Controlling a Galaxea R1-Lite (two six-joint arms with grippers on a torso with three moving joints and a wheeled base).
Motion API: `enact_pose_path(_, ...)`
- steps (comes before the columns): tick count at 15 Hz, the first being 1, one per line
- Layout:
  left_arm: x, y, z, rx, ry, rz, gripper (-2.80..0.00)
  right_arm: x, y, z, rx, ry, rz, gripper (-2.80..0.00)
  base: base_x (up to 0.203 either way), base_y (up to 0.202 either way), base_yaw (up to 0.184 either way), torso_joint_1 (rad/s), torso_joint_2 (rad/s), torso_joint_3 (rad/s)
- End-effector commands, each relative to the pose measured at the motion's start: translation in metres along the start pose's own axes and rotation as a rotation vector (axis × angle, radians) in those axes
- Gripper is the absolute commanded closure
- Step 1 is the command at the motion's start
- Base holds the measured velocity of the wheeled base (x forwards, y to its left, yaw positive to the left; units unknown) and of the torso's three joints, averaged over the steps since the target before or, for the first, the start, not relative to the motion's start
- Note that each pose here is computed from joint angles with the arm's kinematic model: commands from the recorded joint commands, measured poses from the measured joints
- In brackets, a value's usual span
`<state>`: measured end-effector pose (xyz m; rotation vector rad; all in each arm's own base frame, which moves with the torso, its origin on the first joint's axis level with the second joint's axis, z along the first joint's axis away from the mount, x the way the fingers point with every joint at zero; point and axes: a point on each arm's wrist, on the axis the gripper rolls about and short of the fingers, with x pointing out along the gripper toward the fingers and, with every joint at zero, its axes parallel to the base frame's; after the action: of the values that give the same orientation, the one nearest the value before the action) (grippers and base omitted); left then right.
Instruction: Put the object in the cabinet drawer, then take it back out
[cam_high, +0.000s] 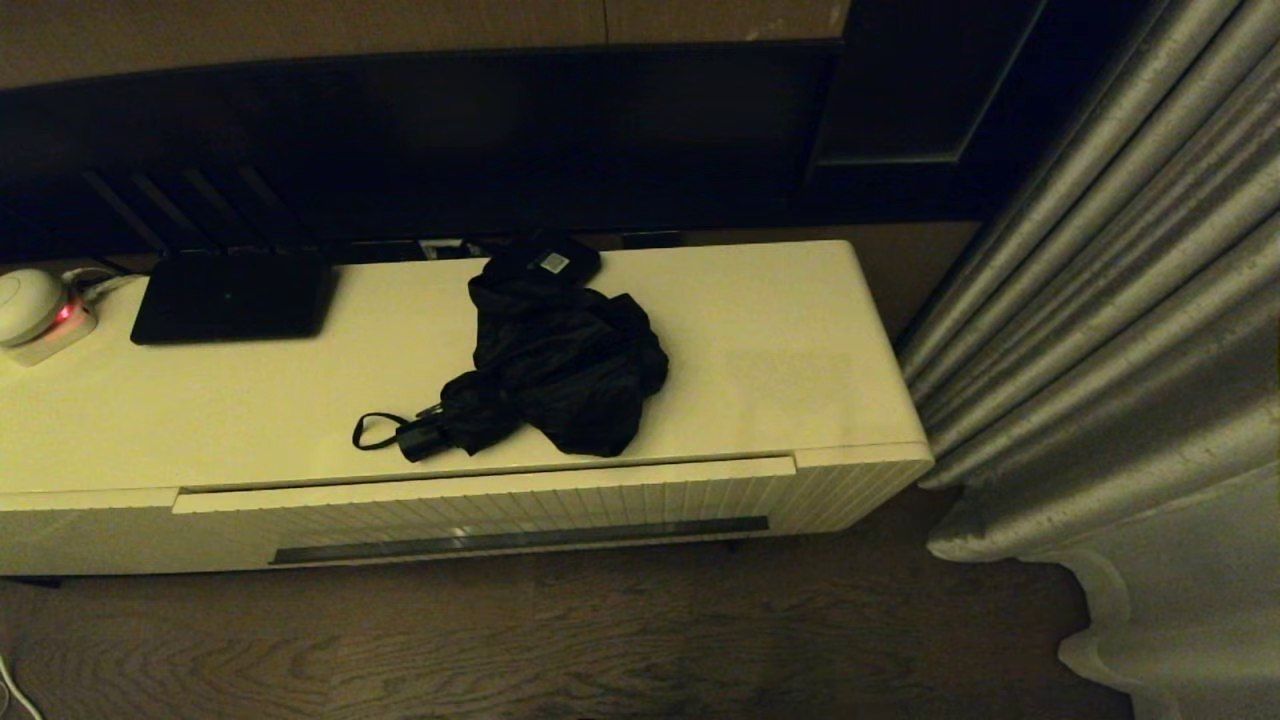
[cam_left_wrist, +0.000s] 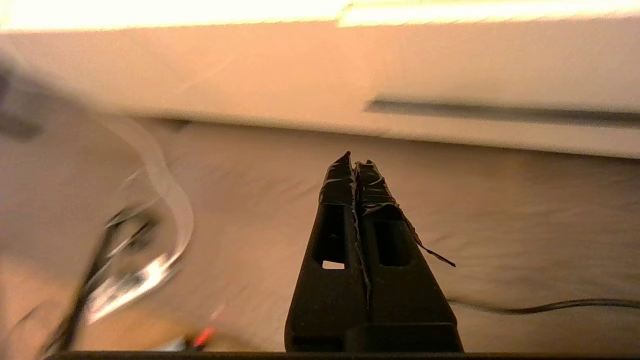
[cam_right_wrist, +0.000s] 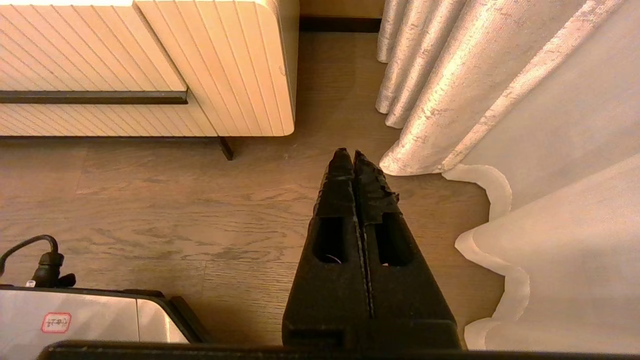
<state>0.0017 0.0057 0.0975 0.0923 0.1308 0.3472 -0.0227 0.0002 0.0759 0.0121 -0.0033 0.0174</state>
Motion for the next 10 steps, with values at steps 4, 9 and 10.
enact_pose_path(4, -0.002, -0.003, -0.004, -0.013, -0.016, -0.183, 0.0, 0.0, 0.0, 0.0, 0.0, 0.0, 0.001, 0.0, 0.0, 0.0, 0.0, 0.0, 0.0, 0.0)
enact_pose_path(9, -0.017, 0.0, -0.014, -0.054, -0.144, -0.282, 0.0, 0.0, 0.0, 0.0, 0.0, 0.0, 0.001, 0.0, 0.0, 0.0, 0.0, 0.0, 0.0, 0.0)
enact_pose_path(10, -0.021, 0.0, -0.019, -0.047, -0.157, -0.317, 0.0, 0.0, 0.0, 0.0, 0.0, 0.0, 0.001, 0.0, 0.0, 0.0, 0.0, 0.0, 0.0, 0.0)
